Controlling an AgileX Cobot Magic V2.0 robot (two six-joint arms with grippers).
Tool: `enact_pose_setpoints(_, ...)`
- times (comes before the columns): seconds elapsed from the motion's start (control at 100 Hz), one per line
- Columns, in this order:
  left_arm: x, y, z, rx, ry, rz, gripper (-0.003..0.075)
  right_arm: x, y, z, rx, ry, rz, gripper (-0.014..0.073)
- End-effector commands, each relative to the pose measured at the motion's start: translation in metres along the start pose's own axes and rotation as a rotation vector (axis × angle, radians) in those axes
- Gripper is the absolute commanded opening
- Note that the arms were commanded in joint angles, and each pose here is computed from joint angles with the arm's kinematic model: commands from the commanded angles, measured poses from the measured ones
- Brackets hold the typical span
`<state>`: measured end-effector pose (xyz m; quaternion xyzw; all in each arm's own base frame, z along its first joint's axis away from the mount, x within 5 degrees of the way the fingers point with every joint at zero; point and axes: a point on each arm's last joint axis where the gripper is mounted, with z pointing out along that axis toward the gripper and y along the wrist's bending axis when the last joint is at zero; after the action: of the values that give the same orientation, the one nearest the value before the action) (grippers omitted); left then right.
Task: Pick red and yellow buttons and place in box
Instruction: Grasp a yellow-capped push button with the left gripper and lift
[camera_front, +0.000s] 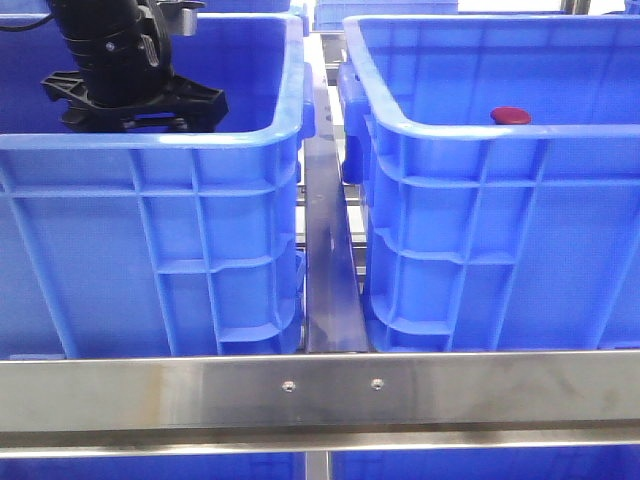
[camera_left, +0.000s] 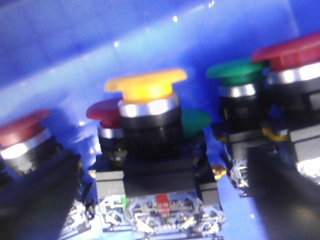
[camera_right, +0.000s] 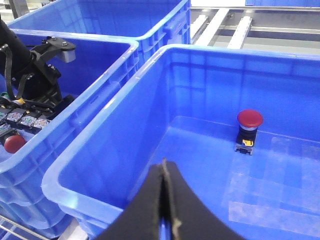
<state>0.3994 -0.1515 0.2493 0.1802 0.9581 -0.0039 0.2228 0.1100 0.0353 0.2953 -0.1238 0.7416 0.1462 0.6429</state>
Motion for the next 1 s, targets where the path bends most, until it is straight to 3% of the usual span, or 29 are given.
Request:
enact_pose_setpoints(0.0, -0.012, 0.003, -0.030, -0.002, -0.109, -0.014, 0.0376, -0.010, 0.000, -0.001, 0.007, -0.034, 0.002, -0.0069)
enact_pose_setpoints(0.15, -0.012, 0.003, -0.030, -0.002, -0.109, -0.014, 0.0199, -0.010, 0.000, -0.001, 0.007, -0.034, 0.002, -0.0069)
enact_pose_setpoints(0.29, -0.013, 0.003, -0.030, -0.002, -0.112, -0.014, 0.0113, -0.010, 0.000, -0.001, 0.007, -0.034, 0.002, -0.0069)
enact_pose_setpoints(0.59, -0.019, 0.003, -0.051, 0.002, -0.116, 0.009, 0.0105, -0.010, 0.000, -0.001, 0.007, -0.034, 0.002, -0.0069)
enact_pose_setpoints(0.99, -0.016, -0.007, -0.115, 0.150, -0.254, 0.113, 0.0104, -0.010, 0.000, -0.001, 0.006, -0.034, 0.002, -0.0069)
